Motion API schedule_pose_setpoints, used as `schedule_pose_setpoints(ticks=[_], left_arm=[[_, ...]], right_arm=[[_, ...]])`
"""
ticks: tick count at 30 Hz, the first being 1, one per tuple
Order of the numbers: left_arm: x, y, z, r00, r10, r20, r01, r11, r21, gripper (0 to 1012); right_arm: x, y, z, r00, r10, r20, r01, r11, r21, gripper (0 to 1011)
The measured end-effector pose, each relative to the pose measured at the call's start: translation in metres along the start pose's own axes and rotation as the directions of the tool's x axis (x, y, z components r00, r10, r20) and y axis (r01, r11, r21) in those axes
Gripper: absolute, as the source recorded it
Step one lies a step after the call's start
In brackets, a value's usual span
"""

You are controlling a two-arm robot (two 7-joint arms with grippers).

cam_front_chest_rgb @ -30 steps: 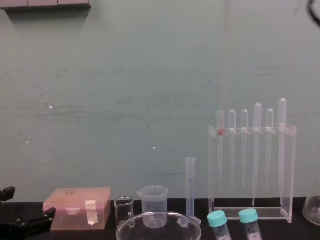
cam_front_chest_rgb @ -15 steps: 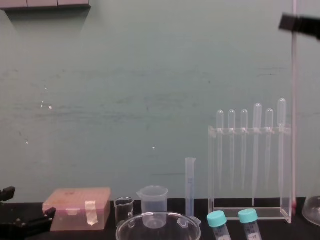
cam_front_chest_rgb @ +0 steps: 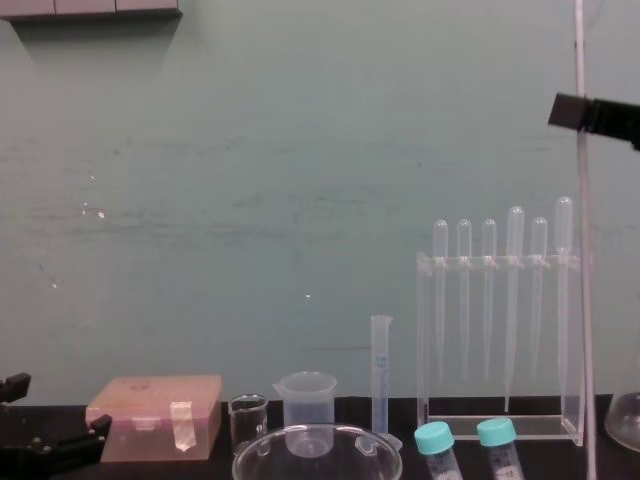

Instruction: Hold the thermometer with one hand and immerse one end into the beaker, then reinsert it into the test tube rack.

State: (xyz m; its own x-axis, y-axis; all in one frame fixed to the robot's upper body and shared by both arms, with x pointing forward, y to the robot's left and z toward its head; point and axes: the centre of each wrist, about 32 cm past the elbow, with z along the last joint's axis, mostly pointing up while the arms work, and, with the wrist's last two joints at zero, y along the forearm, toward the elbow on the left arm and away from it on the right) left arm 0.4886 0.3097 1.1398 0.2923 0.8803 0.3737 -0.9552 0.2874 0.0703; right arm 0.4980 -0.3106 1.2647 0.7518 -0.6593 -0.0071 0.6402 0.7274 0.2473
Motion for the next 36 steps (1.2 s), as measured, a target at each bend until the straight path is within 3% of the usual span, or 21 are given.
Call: schedule_pose_setpoints(ticks=[15,29,36], left_arm=[[0.0,0.0,0.0,1.0,0.0,0.0,0.0,1.0,0.0,1008],[0.0,0.0,0.0,1.0,0.0,0.0,0.0,1.0,0.0,1008],[0.0,0.0,0.0,1.0,0.0,0.0,0.0,1.0,0.0,1008]], right_arm=[[0.0017,0.004,-0.027,0.999,0.001,-0.034,-0.002,1.0,-0.031,56],[0.0022,0.006,-0.054,1.0,0.019,-0.024,-0.021,0.997,-0.08,56],[0.0027,0.005,-0.06,0.999,0.01,-0.031,-0.013,0.995,-0.104,56]])
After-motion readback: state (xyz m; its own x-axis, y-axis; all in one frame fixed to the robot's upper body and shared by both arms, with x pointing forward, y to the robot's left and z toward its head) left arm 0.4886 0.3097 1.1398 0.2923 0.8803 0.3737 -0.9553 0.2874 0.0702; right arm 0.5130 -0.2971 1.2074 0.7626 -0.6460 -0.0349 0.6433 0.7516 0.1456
